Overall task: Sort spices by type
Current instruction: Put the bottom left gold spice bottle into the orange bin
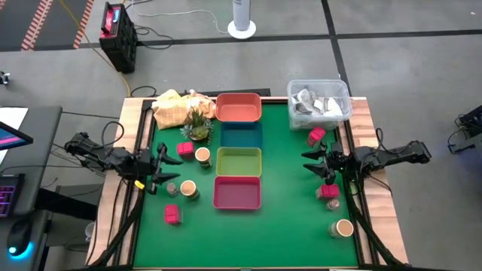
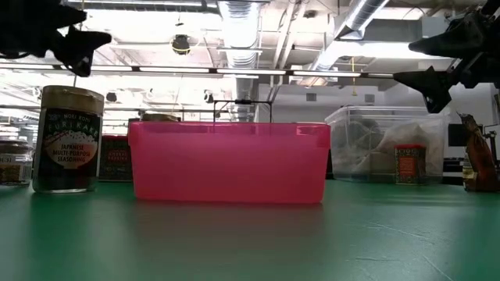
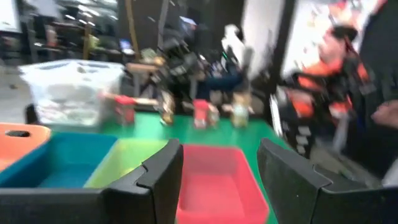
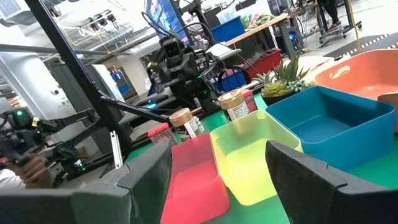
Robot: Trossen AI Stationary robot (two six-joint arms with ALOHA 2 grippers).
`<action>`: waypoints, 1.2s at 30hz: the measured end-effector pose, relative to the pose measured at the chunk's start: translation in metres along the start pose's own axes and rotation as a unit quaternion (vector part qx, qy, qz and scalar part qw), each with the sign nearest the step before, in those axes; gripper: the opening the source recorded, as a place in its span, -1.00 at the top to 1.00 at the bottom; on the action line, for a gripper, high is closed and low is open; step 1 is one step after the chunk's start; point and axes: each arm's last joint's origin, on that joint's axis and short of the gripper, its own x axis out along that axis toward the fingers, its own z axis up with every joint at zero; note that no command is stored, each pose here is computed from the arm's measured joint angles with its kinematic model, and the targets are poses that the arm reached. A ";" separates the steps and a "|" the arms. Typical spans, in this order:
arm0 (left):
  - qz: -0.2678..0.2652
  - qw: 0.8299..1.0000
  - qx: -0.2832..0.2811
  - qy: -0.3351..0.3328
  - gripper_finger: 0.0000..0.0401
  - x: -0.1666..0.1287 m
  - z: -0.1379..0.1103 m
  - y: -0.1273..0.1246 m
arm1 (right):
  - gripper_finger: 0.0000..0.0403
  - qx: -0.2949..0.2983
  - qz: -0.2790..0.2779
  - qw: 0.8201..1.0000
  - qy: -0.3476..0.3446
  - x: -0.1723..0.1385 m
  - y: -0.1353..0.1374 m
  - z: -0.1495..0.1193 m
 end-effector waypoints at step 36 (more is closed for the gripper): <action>0.120 0.991 0.047 0.032 0.03 0.016 0.046 -0.004 | -0.42 -0.047 -0.024 0.998 -0.043 0.001 -0.003 0.008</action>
